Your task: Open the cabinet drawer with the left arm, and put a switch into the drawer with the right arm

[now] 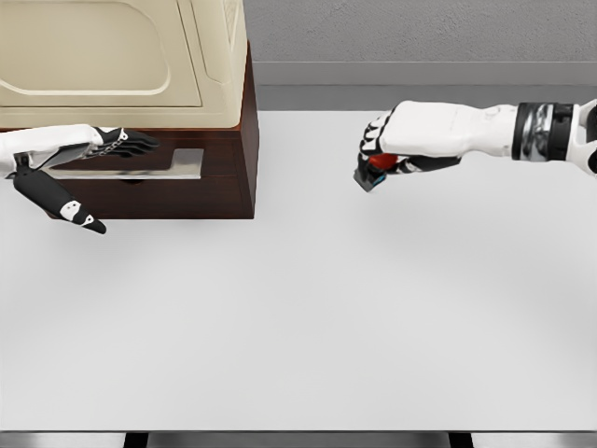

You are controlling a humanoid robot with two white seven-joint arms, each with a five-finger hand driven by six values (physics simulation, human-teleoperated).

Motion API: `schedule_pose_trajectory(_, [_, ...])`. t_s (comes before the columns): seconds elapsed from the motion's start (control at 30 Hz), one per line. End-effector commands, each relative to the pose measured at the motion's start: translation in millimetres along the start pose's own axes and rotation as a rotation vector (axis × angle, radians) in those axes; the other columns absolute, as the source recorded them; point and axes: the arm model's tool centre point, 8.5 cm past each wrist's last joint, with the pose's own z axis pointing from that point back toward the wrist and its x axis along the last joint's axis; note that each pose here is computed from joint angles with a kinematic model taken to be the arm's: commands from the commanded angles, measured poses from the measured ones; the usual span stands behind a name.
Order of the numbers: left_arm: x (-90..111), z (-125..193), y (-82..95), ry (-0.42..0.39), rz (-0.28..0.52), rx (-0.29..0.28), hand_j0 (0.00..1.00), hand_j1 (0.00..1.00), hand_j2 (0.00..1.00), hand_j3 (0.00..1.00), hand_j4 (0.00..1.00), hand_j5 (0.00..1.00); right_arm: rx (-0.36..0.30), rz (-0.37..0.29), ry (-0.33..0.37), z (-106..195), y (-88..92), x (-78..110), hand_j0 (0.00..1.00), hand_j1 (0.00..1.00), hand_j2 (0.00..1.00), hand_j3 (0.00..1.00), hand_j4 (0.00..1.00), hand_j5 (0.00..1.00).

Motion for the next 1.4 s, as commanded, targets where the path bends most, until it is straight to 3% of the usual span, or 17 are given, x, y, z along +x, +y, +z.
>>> schedule_pose_trajectory(0.0, [1.7,-3.1,-0.9,-0.013,0.004,-0.003,1.00,1.00,1.00,1.00,1.00,1.00,-0.004,-0.003,-0.012,-4.2,-0.7,2.5,0.47,0.47,0.47,0.47,0.47,0.47])
schedule_pose_trajectory(0.37, [1.8,-3.8,-0.6,-0.014,0.005,-0.002,1.00,1.00,1.00,1.00,1.00,1.00,-0.019,0.041,-0.049,-8.0,-14.1,16.2,0.47,0.47,0.47,0.47,0.47,0.47])
schedule_pose_trajectory(1.37, [-11.4,-5.5,-13.3,-0.011,0.056,-0.013,1.00,1.00,1.00,1.00,1.00,1.00,-0.012,0.048,-0.057,-10.3,-14.1,18.6,0.47,0.47,0.47,0.47,0.47,0.47])
